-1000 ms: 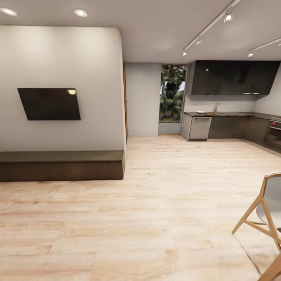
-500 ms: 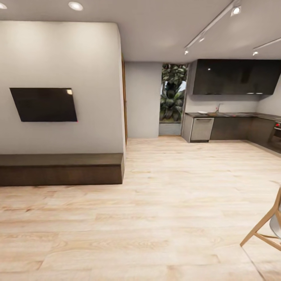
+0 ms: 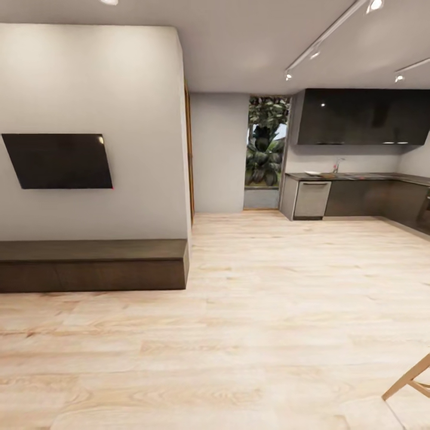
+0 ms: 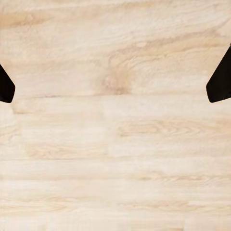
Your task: In the kitchen, take the Vidalia onion out of the sink, dice it on the chopping board with the paring knife, put the diced onion into the bowl on the countertop, then place both the paring knife and the chopping board into the sink.
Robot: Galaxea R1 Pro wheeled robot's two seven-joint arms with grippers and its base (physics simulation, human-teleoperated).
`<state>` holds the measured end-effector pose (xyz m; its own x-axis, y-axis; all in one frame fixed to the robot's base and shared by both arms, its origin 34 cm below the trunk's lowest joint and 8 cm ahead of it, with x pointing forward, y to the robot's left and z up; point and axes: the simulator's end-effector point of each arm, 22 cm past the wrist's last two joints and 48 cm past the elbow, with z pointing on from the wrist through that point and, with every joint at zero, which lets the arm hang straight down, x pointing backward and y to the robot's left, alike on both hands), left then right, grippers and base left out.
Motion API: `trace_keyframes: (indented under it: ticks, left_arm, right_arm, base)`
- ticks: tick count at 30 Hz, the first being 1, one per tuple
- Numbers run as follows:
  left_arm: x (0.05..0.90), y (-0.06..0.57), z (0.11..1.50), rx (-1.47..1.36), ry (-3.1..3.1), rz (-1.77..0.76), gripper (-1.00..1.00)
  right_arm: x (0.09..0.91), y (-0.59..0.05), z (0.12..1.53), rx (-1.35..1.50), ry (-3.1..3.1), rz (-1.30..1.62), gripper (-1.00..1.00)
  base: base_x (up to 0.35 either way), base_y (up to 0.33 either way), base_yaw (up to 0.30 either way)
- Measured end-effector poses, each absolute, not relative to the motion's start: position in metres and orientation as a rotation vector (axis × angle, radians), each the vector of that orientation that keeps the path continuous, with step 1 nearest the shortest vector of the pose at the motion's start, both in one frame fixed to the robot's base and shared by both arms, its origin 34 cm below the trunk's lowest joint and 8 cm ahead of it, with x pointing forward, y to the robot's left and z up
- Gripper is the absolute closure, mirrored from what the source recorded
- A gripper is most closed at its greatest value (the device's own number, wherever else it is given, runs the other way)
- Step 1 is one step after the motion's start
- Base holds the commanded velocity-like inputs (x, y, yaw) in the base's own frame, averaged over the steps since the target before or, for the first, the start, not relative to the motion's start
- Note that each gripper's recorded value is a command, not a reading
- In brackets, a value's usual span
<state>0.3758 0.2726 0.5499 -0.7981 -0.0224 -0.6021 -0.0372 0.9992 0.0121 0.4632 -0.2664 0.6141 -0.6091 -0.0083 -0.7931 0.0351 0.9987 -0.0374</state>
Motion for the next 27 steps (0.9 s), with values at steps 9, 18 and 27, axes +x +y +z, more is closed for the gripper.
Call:
trace_keyframes:
  ticks: [9, 18, 27]
  left_arm:
    - [0.3757, 0.2728, 0.5498, -0.041, 2.496, 0.031, -1.00]
    - [0.3752, 0.2728, 0.5496, -0.041, 2.497, 0.031, -1.00]
    - [0.3752, 0.2727, 0.5495, -0.041, 2.497, 0.031, -1.00]
  right_arm:
    - [0.4633, -0.2664, 0.6141, 0.019, 2.225, -0.061, -1.00]
    - [0.4633, -0.2664, 0.6141, 0.019, 2.225, -0.061, -1.00]
    - [0.4629, -0.2665, 0.6137, 0.019, 2.226, -0.061, -1.00]
  base:
    - [0.322, 0.000, 0.000]
    - [0.322, 0.000, -0.001]
    - [0.322, 0.000, -0.070]
